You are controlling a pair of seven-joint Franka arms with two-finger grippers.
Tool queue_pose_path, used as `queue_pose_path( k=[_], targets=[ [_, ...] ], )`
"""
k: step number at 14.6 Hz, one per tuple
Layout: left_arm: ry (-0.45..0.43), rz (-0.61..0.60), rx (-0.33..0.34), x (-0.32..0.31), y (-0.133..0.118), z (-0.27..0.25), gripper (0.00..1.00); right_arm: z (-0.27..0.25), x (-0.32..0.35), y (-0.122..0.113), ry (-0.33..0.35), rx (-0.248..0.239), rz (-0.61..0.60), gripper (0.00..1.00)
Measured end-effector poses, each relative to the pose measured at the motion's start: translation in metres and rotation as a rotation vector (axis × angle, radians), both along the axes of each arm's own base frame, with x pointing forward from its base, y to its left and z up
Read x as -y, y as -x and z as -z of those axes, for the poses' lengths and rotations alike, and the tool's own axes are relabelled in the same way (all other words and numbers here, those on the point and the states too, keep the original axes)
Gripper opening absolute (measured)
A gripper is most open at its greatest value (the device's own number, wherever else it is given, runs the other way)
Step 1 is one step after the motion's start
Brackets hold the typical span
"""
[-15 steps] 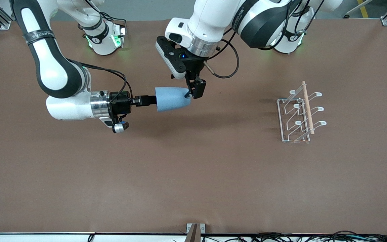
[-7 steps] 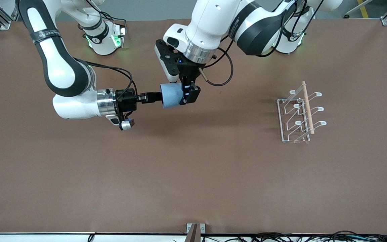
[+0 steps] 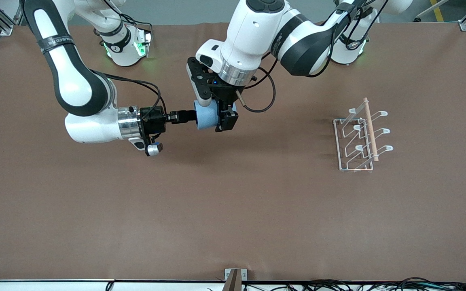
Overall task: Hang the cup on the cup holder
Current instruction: 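Grasp the cup's base with the left gripper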
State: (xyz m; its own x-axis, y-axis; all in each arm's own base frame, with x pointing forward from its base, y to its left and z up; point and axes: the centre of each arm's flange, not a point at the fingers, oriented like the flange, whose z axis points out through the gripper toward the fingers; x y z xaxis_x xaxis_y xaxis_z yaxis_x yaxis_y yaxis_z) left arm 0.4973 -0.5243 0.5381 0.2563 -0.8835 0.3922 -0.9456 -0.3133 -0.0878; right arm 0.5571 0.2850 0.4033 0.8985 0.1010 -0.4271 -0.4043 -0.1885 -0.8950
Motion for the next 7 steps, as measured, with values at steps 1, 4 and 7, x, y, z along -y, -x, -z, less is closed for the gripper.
queue_pose_path(
  k=[1,4,7],
  targets=[
    [-0.002,0.009,0.004,-0.0001,-0.0001,0.0000,0.79,0.0000,-0.0002,0.0001,0.000,0.000,0.000,0.07],
    [-0.028,0.025,-0.010,-0.0025,0.0003,0.0021,0.79,0.0012,-0.0029,0.0024,-0.001,-0.004,-0.008,0.08],
    [-0.091,0.032,-0.061,-0.0097,0.0027,0.0045,0.79,0.0024,-0.0031,0.0032,0.000,-0.006,-0.009,0.23]
  ],
)
